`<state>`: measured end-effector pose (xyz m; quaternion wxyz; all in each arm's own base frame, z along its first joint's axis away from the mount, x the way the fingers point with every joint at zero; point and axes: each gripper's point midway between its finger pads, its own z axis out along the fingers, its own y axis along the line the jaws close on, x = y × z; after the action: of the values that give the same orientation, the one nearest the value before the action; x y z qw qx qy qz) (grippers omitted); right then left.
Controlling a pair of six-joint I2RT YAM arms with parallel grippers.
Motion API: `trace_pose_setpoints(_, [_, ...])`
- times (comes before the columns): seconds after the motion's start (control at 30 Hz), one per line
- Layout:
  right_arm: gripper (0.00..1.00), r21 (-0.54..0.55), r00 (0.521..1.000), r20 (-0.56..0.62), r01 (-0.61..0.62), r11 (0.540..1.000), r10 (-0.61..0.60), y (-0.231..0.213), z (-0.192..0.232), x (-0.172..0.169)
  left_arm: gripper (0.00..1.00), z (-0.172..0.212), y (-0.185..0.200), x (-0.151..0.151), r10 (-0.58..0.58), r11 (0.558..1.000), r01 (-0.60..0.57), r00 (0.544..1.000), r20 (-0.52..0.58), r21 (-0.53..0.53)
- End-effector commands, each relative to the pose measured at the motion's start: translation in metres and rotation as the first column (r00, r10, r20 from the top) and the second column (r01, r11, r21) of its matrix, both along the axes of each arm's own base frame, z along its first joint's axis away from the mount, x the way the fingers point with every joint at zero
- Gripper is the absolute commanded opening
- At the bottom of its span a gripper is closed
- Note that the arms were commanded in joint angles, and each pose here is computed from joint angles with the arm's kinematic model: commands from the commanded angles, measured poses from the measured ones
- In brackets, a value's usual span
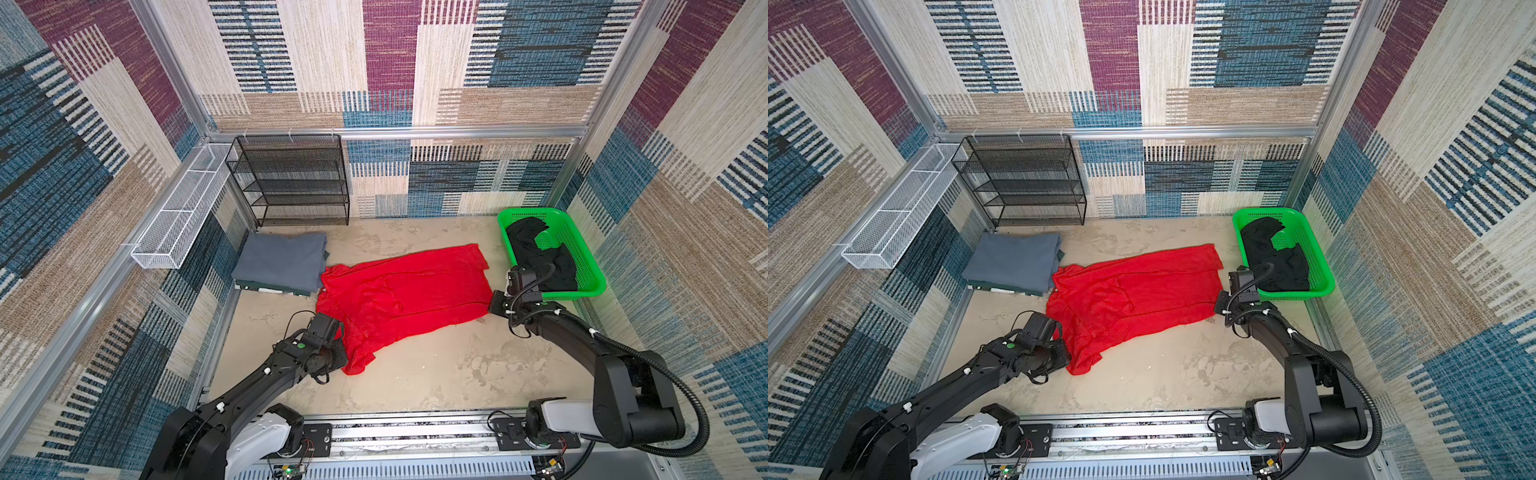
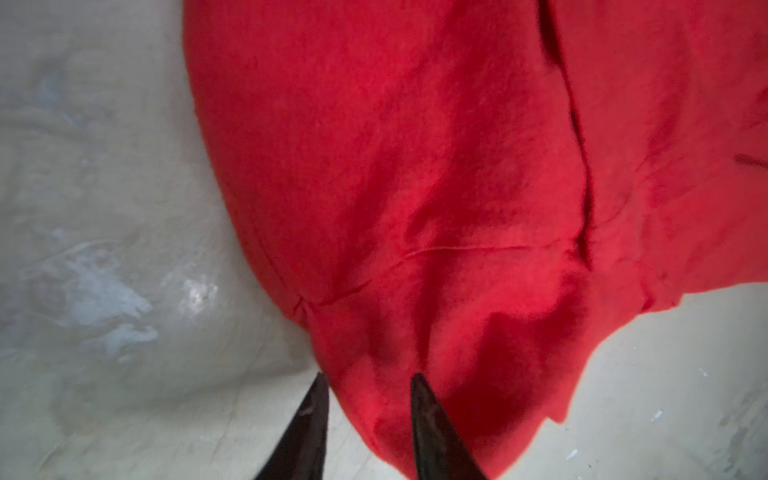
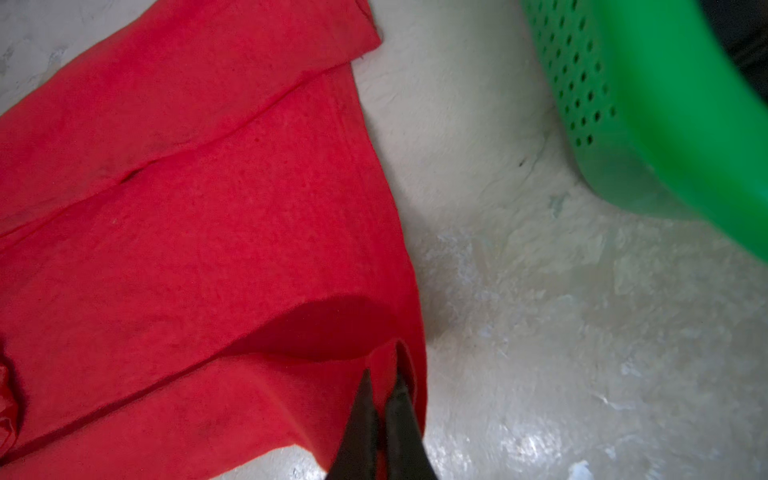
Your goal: Fold and stack the t-shirts
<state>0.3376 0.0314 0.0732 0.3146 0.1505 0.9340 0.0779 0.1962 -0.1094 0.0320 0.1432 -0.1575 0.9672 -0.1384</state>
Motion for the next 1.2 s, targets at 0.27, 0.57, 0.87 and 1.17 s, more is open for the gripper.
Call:
trace_pose_setpoints(0.27, [0.00,0.037,0.999,0.037,-0.003,0.999,0.001,0.005,0.006,0.006,0.45,-0.009,-0.007,0.001,-0.009,0.999,0.010,1.000,0.007,-0.040])
trace_pose_setpoints(0.57, [0.00,0.046,0.998,0.061,-0.012,0.999,0.009,0.007,0.012,0.004,0.26,-0.022,-0.010,-0.006,-0.061,0.998,0.060,0.996,-0.059,-0.026])
trace_pose_setpoints(0.87, [0.00,0.036,0.999,0.046,-0.025,0.999,0.024,0.007,0.012,0.002,0.00,0.003,-0.005,-0.005,-0.118,0.993,0.119,0.992,-0.043,0.020])
trace_pose_setpoints(1.17, [0.00,0.052,1.000,0.007,-0.019,0.998,0.018,0.007,0.010,-0.017,0.00,0.045,0.011,-0.011,-0.047,0.999,0.046,0.995,0.085,0.017])
